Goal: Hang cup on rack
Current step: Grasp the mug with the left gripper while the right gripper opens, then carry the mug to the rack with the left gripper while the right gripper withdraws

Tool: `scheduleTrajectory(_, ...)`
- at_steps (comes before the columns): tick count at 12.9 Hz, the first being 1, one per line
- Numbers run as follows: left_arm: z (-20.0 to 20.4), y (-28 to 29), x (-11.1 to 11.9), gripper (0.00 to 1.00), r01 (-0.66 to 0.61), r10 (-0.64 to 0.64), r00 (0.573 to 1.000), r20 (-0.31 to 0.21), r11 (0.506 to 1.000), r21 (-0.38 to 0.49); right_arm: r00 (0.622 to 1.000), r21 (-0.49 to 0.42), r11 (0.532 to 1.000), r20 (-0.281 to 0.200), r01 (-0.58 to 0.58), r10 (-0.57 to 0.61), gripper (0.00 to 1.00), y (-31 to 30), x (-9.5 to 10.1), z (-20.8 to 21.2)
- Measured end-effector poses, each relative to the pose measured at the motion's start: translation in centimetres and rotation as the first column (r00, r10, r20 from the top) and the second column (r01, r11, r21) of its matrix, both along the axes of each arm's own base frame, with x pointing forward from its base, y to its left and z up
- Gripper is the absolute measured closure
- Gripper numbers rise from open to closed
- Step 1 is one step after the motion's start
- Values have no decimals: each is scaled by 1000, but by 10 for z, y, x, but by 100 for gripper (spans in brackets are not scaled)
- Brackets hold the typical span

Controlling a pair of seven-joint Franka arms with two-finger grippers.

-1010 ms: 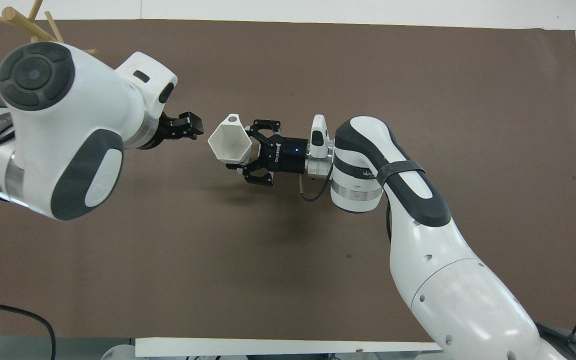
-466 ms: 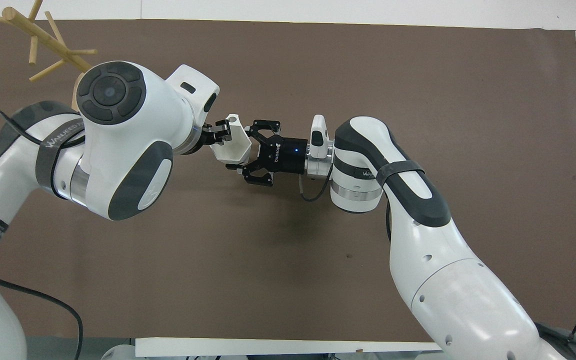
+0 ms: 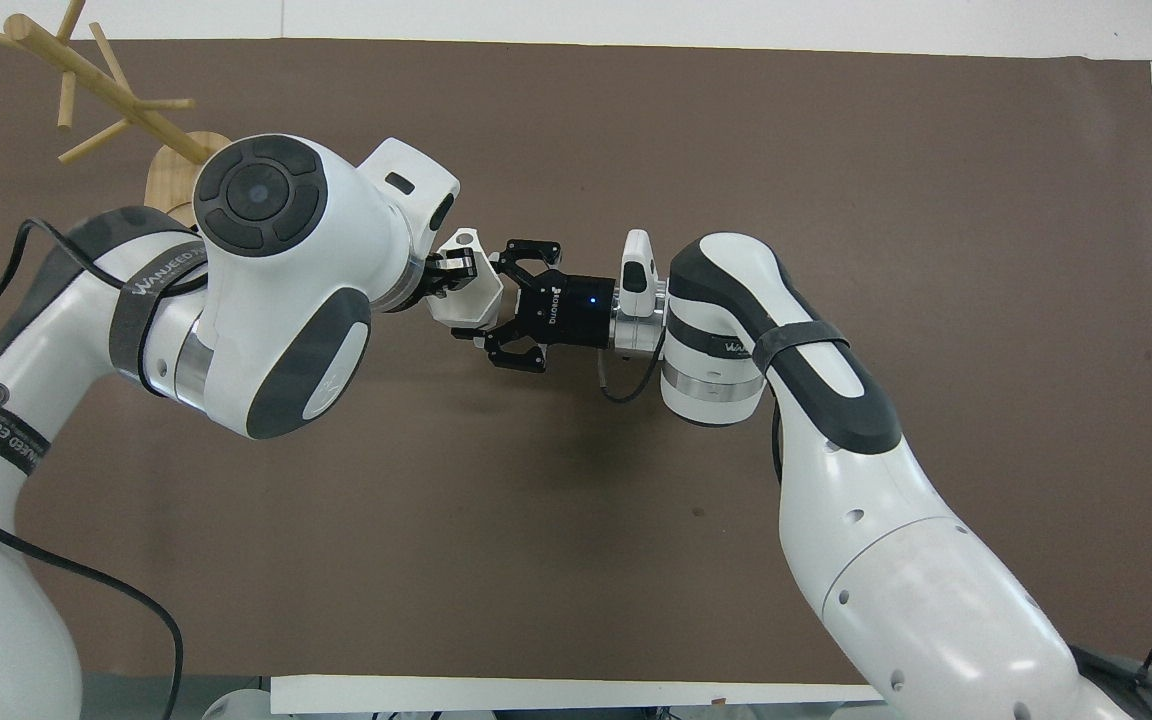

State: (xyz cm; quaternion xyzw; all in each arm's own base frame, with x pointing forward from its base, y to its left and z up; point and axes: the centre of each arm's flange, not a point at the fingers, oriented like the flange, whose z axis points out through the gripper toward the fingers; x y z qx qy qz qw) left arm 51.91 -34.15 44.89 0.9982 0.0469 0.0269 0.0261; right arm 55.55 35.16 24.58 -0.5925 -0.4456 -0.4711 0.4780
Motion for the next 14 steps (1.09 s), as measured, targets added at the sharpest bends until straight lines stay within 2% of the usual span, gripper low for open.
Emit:
scheduleTrajectory(1, 0, 1, 1, 91, -28, 28, 1000, -1, 1000, -4, 1000, -1, 1000, 0, 4, -4, 20, -1, 0, 0)
scheduleTrajectory(8, 0, 0, 2, 92, -116, 116, 993, 7, 993, -21, 1000, -3, 1000, 2, 13, -13, 20, -3, 3, 1)
scheduleTrajectory(9, 0, 0, 3, 92, -122, 123, 992, 11, 992, -25, 1000, -12, 1000, 1, 21, -21, 13, -4, 3, 0)
scheduleTrajectory(10, 1, 1, 5, 92, -134, 135, 991, 16, 990, -30, 1000, -22, 999, -1, 30, -30, 2, -8, 4, -2)
scheduleTrajectory(14, 2, 8, 11, 92, -226, 227, 974, 21, 973, -42, 995, -29, 995, -1, 98, -98, 0, -74, 31, -10)
